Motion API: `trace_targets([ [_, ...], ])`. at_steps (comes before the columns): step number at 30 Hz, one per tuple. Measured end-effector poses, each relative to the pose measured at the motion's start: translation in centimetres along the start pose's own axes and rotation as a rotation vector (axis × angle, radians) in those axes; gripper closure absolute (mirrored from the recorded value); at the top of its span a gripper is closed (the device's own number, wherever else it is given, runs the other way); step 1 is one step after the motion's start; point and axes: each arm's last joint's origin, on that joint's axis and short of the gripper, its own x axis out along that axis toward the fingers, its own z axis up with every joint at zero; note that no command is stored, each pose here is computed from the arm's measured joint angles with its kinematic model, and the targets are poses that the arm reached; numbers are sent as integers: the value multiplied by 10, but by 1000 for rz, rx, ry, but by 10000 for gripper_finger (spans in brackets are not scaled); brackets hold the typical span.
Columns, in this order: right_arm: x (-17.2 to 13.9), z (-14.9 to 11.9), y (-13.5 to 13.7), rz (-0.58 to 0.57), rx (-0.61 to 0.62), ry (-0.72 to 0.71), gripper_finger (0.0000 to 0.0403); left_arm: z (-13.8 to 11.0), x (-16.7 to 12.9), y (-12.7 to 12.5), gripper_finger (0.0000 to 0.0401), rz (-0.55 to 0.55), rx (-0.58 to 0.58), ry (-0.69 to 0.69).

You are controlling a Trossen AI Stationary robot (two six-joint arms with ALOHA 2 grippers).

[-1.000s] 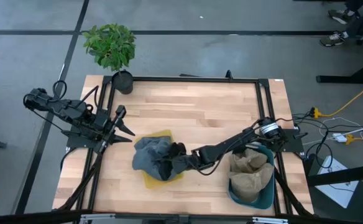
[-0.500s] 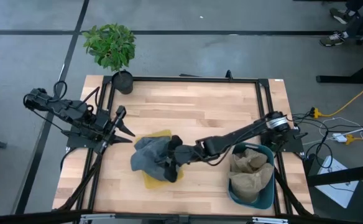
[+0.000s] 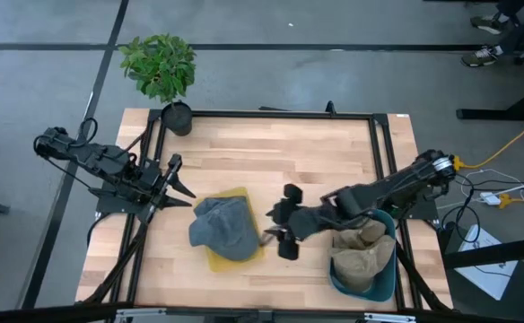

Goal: Pick & Place hat
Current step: Return to Home Position

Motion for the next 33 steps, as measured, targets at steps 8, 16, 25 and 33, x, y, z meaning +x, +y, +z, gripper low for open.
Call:
trace_targets([
  [8,-31,-28,0,39,-161,-93,186,-10,4,4,303,111,-46,98],
  [16,-43,-81,-13,502,-300,-289,186,-15,9,4,303,130,-55,139],
  [25,-57,-149,-46,725,-330,-548,186,-16,12,4,303,135,-56,150],
  [33,-78,-195,-80,762,-432,-843,186,-16,13,5,303,155,-67,150],
])
